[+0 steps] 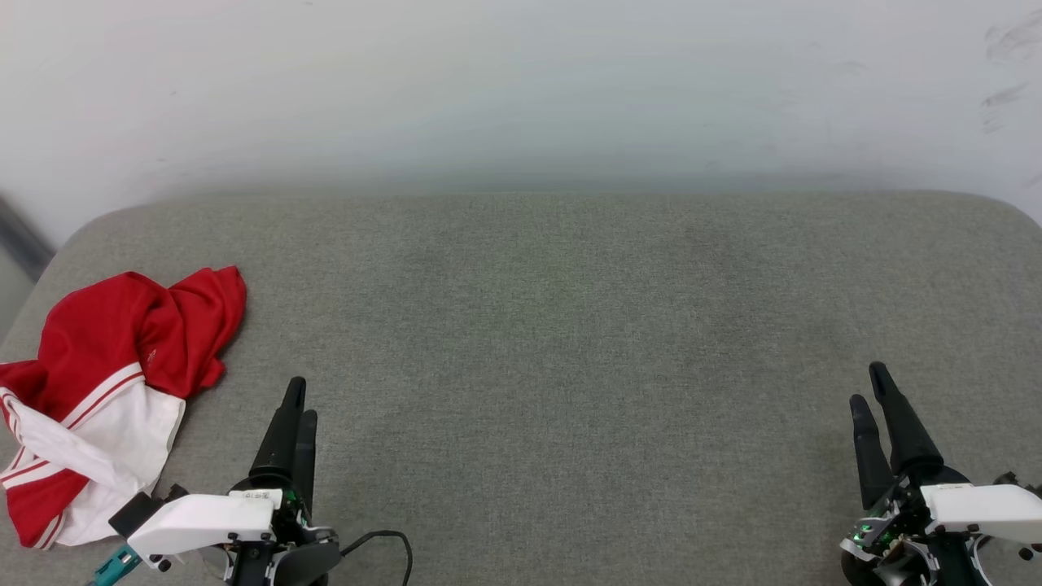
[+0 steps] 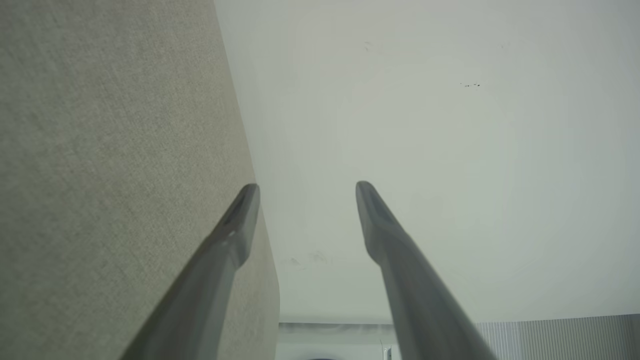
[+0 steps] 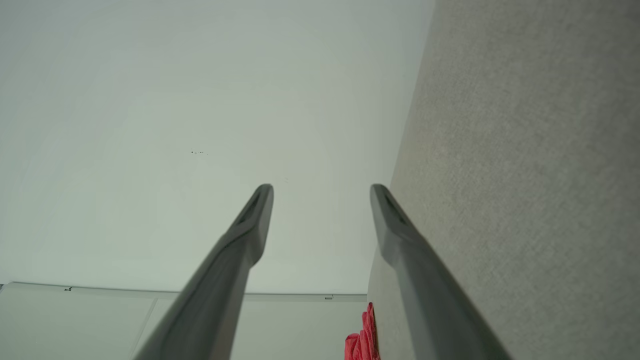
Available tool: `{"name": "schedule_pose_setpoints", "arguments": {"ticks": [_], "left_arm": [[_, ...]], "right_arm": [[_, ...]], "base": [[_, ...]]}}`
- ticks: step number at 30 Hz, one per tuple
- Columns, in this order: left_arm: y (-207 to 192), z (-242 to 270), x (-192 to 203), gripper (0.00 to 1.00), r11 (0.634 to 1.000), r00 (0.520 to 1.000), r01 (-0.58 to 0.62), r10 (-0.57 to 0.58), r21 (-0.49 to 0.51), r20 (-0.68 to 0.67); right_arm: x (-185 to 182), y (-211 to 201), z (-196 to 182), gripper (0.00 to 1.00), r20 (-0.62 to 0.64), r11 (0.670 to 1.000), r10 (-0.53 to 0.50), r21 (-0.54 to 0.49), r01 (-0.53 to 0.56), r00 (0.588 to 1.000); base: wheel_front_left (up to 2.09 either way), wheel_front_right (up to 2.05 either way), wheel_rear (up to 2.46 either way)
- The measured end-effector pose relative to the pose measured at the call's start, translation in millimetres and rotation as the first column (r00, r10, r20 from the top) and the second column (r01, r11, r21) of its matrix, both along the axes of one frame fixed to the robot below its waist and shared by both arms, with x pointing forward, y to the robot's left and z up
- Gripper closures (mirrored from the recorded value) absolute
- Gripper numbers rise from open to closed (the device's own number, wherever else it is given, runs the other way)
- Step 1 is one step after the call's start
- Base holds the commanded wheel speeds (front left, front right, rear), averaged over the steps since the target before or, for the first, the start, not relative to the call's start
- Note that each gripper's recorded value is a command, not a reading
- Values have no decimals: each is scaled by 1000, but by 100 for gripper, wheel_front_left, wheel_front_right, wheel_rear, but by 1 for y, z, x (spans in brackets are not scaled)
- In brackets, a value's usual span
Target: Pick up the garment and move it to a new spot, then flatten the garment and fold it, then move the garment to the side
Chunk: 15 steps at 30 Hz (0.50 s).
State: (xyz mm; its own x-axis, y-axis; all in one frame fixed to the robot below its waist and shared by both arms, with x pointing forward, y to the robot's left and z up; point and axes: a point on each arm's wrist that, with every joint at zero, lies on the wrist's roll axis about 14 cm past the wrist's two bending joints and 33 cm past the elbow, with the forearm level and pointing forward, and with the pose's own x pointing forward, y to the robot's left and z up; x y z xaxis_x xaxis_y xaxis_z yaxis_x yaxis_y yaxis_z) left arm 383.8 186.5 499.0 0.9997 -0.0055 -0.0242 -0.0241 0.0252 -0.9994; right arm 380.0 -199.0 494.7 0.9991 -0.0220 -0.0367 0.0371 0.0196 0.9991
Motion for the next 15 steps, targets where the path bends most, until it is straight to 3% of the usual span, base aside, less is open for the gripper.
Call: {"name": "schedule_pose_setpoints", "arguments": {"ticks": [6,15], "left_arm": [[0,7,1,0,998,1000,-9,7,70,21],[-7,12,1,0,971,999,0,-9,238,38]], "right_arm": [[1,2,4,0,12,999,-3,-50,4,1000],[-1,1,8,0,18,975,6,-224,-2,1000]], "base": [[0,0,0],[0,0,0]]}}
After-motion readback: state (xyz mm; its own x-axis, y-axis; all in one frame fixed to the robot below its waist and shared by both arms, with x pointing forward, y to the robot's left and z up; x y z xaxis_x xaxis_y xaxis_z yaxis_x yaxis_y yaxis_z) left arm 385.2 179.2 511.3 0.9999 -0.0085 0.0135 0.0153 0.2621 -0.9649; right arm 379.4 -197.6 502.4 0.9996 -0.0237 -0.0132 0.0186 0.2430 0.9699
